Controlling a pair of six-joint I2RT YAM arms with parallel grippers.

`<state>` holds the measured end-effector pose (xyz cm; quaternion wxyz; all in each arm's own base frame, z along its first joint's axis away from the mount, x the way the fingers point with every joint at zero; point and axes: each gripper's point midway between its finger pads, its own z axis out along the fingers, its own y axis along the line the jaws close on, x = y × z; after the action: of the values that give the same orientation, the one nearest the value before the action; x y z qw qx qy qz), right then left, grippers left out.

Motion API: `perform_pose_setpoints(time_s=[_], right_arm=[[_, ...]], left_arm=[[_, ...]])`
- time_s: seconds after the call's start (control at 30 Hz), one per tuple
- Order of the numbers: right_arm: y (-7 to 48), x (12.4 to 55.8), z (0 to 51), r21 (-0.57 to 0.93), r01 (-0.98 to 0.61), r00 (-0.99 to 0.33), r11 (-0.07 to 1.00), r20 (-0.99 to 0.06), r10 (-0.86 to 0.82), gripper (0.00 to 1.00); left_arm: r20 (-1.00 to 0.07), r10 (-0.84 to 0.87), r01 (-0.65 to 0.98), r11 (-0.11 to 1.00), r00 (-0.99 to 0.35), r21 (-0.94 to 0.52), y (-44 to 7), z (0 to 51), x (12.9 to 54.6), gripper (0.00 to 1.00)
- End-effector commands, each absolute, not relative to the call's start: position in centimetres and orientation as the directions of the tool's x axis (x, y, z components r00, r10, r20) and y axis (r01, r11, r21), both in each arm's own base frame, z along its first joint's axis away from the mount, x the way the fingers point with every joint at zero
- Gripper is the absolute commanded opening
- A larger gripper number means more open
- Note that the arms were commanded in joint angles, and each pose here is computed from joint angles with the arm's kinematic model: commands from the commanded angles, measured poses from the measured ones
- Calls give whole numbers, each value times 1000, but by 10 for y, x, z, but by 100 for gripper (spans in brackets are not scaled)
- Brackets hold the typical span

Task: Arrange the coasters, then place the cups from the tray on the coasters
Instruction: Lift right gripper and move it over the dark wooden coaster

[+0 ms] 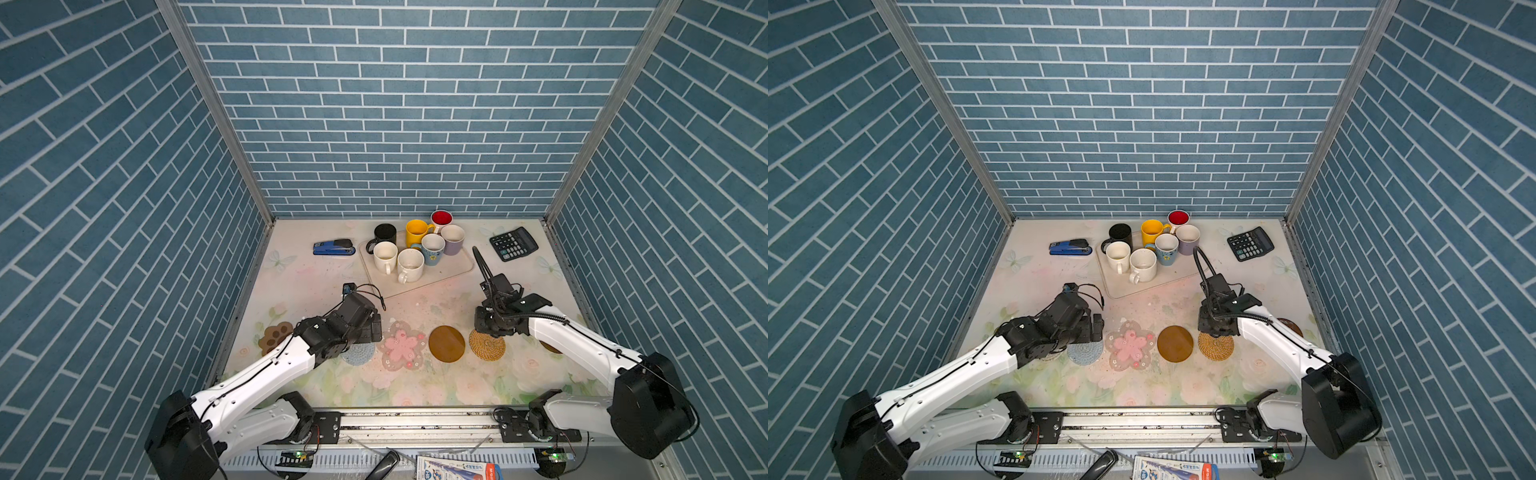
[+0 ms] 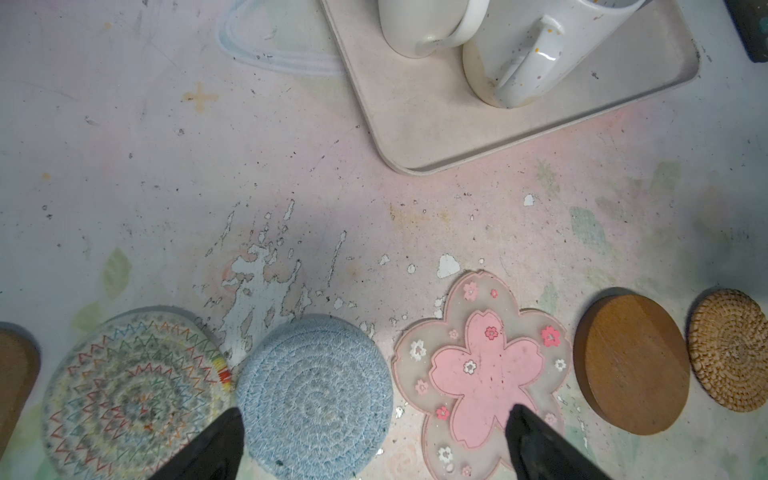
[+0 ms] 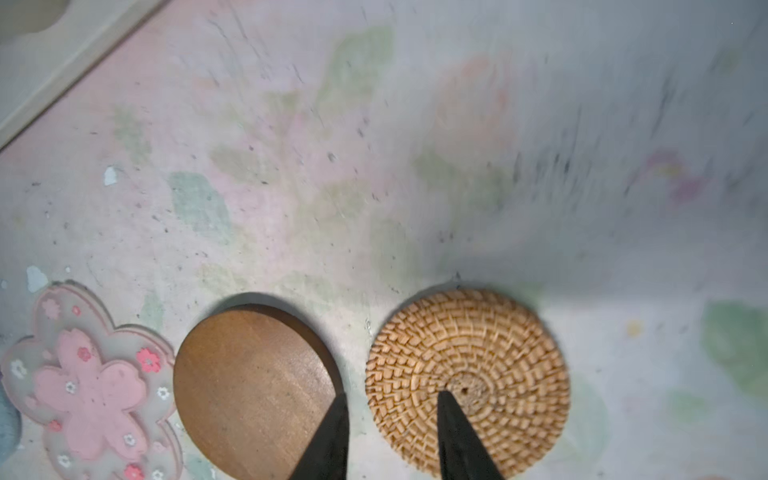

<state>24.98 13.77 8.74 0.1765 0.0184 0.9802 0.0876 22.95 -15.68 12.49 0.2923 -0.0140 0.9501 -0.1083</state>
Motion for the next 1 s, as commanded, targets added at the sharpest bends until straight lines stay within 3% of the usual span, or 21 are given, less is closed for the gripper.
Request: perform_pose_setpoints(time_s=[0.0, 0.17, 0.5, 0.97], right_arm=[[120, 262, 104, 95, 26, -932, 995, -358, 59, 52], [96, 287, 108, 79, 77, -931, 994, -352, 100, 65], [7, 330, 123, 62, 340, -848, 938, -411, 335, 83], [-106, 324, 85, 57, 672, -678, 738, -353, 645, 87]], left_arm=[[-581, -85, 52, 975, -809, -216, -160, 137, 238, 99], [-580, -67, 54, 980, -812, -189, -161, 139, 242, 99], [-577, -51, 96, 971, -815, -221, -178, 143, 250, 99], [-538, -12, 157, 951, -843, -266, -201, 137, 250, 99]])
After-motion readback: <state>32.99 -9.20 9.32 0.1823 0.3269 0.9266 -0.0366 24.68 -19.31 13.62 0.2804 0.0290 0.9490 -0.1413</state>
